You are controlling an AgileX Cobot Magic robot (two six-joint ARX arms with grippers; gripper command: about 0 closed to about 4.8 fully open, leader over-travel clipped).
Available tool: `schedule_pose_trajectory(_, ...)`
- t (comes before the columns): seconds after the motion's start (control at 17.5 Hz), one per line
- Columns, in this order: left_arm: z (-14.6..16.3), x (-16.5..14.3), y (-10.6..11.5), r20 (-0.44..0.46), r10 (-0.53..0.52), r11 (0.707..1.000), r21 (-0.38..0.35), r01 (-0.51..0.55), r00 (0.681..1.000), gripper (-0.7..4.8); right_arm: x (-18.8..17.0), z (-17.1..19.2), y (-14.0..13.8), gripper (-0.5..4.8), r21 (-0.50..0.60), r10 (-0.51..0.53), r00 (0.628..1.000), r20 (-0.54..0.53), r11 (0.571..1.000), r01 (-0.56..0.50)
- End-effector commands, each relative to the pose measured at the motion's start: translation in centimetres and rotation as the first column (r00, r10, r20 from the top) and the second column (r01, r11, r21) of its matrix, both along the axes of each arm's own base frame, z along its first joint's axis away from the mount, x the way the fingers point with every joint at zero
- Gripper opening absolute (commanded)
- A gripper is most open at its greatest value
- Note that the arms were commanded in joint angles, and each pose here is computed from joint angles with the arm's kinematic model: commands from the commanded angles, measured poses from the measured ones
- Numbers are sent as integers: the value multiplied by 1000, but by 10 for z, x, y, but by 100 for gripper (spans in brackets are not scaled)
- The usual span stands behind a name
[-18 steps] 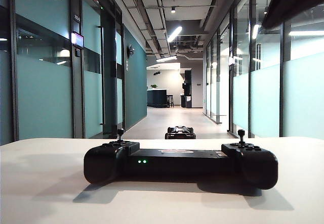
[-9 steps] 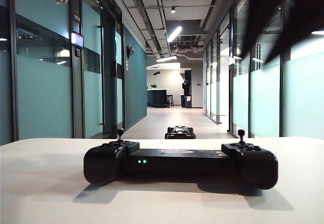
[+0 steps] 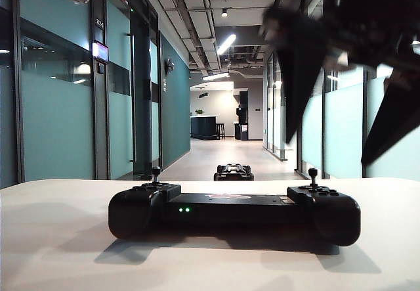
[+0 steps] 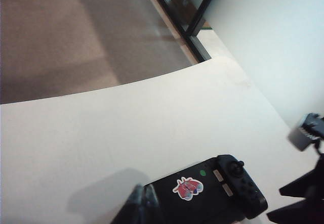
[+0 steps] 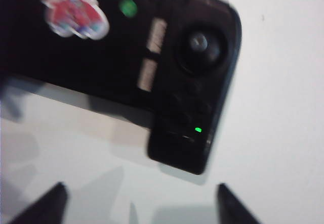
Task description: Push the left joystick on the remote control sitting on the white table forward to make the robot dog walk in a straight line until it approaches the door.
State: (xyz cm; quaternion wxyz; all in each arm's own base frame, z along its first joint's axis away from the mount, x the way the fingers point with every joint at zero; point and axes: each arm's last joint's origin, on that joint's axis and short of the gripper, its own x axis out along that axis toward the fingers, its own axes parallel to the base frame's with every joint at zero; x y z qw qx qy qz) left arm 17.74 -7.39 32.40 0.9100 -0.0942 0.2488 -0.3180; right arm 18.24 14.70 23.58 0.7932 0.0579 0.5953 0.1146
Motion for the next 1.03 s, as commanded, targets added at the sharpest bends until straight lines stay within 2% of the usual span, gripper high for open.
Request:
schedule_pose_trajectory(0.06,4,0,-1,25,-15,1000,-8,15,1000,-5,5,-6,3,393,-30,-7,1000,-17,1000,7)
schedule_pose_trajectory(0.23,3,0,-1,24,-15,1000,-7,15,1000,-5,11,-19,6,390,-108,-20,1000,-20,994,18)
schedule_pose_trajectory(0.8,3,1,-1,20,-18,1000,-7,18,1000,-5,31,-52,21,386,-149,-1,999,-51,989,-6)
schedule_pose_trajectory(1.03,3,1,-1,20,-18,1000,-7,18,1000,-5,33,-60,22,332,-164,-2,998,-70,986,-9)
